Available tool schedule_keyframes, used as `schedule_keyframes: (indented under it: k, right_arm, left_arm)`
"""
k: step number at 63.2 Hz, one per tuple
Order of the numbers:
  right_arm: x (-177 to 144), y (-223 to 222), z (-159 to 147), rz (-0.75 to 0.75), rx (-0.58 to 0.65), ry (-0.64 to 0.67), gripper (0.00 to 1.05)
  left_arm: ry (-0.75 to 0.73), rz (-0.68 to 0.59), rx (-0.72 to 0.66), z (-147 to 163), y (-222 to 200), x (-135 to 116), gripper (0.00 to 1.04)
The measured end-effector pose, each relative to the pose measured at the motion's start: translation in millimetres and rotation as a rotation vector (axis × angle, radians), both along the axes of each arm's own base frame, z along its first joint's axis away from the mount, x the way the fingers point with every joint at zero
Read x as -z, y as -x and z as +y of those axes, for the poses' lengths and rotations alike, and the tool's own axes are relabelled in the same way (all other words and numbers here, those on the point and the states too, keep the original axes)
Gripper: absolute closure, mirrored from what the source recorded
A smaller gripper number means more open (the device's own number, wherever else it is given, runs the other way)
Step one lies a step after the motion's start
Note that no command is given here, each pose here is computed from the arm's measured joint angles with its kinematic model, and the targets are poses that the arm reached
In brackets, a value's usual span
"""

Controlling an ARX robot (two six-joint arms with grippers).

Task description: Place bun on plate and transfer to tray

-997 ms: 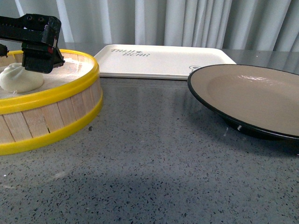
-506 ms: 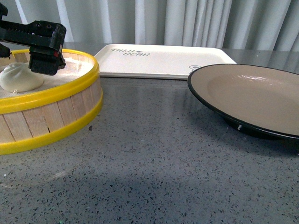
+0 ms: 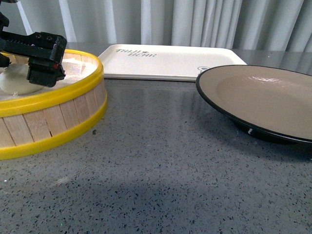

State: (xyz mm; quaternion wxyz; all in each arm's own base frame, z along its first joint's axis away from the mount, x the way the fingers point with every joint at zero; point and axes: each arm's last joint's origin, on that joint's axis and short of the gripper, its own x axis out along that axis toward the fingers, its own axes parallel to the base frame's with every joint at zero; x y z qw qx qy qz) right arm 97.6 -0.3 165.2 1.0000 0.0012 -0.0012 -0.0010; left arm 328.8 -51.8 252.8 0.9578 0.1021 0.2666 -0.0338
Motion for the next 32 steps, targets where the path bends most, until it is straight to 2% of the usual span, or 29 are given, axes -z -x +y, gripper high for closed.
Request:
schedule_keyframes:
  k: [24, 30, 32]
  right_arm:
    - [0.0, 0.0, 0.0, 0.0, 0.0, 0.0, 0.08]
    - [0.0, 0.0, 0.0, 0.0, 0.0, 0.0, 0.08]
    - [0.0, 0.0, 0.0, 0.0, 0.0, 0.0, 0.08]
  left_arm:
    - [0.001, -0.003, 0.009, -1.6, -1.0, -4.6, 0.91]
    - [0.002, -0.009, 0.01, -2.3, -1.4, -7.6, 1.01]
    - [0.002, -0.011, 0.011, -2.3, -1.4, -8.5, 1.01]
